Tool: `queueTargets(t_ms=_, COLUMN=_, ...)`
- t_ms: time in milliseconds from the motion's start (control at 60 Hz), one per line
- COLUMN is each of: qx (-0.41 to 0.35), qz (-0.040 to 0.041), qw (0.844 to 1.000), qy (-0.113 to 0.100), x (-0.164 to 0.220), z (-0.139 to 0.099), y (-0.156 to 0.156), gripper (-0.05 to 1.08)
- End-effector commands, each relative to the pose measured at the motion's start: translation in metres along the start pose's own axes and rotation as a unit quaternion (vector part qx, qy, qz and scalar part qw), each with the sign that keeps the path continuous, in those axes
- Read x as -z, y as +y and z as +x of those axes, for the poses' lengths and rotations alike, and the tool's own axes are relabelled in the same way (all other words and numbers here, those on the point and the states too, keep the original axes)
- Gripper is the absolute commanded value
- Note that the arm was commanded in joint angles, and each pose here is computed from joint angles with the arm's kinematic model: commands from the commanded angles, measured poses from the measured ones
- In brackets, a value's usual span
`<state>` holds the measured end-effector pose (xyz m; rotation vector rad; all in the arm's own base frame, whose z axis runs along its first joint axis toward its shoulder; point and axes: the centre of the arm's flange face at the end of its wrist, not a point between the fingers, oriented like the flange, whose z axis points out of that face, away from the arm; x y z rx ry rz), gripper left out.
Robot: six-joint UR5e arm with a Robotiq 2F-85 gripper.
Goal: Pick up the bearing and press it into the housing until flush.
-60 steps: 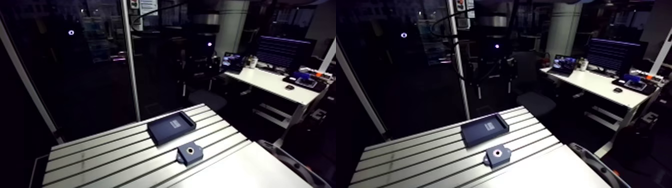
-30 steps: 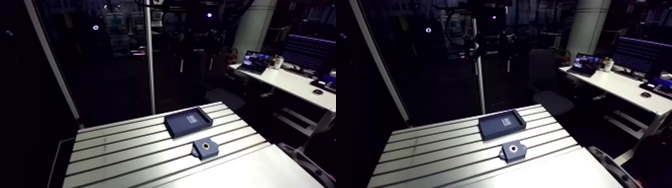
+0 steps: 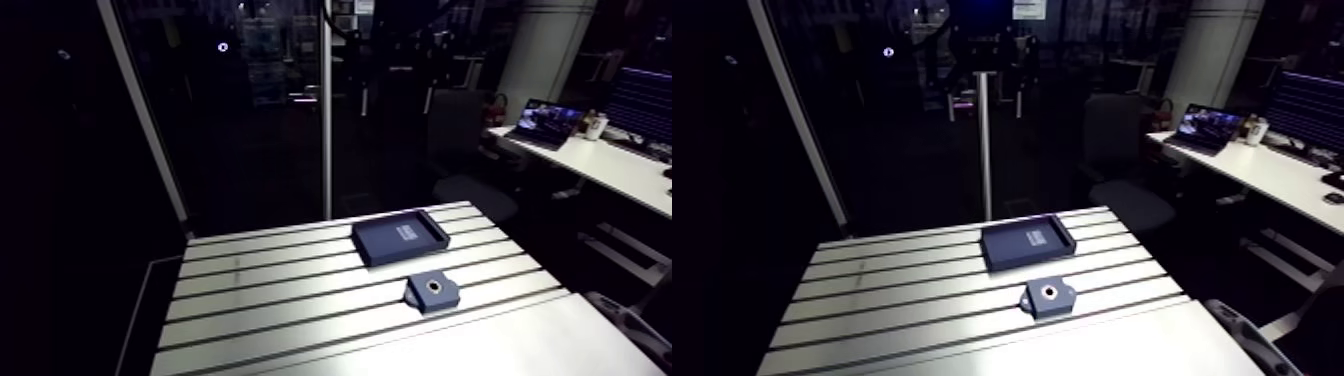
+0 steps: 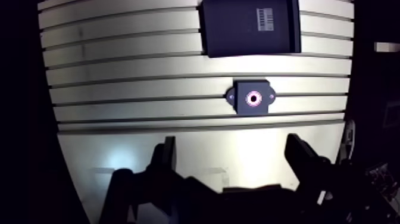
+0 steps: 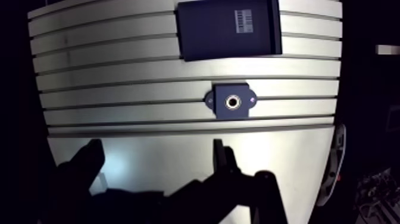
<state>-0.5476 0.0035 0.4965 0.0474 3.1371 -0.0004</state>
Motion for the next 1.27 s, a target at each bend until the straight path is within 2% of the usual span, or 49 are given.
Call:
queueTargets(t_ms=17, qx=0.005, qz=-0.0063, qw=1.000, qy=-0.009, x=-0.007, z=0.007, y=-0.026, gripper=0.01)
queueTargets(t_ms=300, qx=0.016, qz=-0.0059, qw=1.000, qy=-0.005, x=-0.006, z=0.015, y=-0.058, gripper=0.01)
queueTargets(t_ms=417, qx=0.015, qz=-0.0005, qw=1.000, qy=-0.005, x=-0.006, z=0.015, y=-0.061, gripper=0.01)
queueTargets(t_ms=617, qx=0.015, qz=0.0018, qw=1.000, qy=-0.005, x=-0.006, z=0.015, y=-0.062, gripper=0.01)
queueTargets(t_ms=1267, qx=0.021, qz=0.0028, qw=1.000, qy=-0.012, x=-0.014, z=0.018, y=-0.068, gripper=0.01)
